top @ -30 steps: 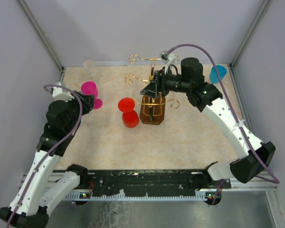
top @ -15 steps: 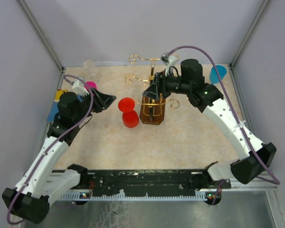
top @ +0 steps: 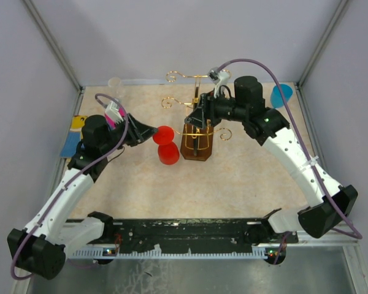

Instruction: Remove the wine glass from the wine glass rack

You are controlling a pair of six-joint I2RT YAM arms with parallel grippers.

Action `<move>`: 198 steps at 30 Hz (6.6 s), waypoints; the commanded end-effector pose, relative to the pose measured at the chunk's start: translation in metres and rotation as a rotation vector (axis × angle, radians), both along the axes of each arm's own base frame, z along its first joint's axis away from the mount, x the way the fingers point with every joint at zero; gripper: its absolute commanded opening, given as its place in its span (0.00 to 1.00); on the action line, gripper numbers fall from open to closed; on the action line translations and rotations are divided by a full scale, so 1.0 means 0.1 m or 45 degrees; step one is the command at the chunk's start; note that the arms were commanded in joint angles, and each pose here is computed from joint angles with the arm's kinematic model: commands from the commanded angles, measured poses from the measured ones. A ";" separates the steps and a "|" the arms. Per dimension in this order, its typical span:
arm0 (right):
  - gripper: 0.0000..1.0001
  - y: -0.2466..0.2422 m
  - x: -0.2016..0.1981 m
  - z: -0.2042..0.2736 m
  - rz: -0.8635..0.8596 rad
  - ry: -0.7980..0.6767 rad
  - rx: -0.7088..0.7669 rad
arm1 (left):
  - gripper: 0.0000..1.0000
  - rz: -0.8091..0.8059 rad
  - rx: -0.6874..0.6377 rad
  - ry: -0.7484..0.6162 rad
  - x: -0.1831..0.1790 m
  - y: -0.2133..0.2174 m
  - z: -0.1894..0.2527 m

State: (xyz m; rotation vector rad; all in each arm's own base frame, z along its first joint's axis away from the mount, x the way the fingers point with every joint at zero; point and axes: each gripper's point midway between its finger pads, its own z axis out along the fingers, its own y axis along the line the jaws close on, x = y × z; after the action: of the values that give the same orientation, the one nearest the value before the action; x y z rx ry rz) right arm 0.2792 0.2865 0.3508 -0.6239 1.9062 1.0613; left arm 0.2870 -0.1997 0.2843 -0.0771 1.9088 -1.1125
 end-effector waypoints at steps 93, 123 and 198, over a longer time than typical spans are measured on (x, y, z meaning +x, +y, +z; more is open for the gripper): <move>0.59 -0.34 0.00 0.50 -0.101 -0.213 0.048 | 0.00 -0.196 -0.341 -0.056 0.33 -0.14 0.52; 0.67 -0.27 -0.12 0.28 -0.077 -0.006 0.108 | 0.00 -0.438 -0.465 0.132 -0.86 -0.12 0.69; 0.99 0.88 -0.84 1.29 0.764 0.470 0.948 | 0.00 -0.862 0.007 -1.514 -1.81 -0.04 1.38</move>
State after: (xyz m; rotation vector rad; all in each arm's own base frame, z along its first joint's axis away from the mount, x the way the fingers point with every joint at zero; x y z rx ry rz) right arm 0.2164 0.3754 0.4502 -0.4658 1.5742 2.2233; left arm 0.1034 -0.2020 0.4250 1.0729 0.8220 -1.1296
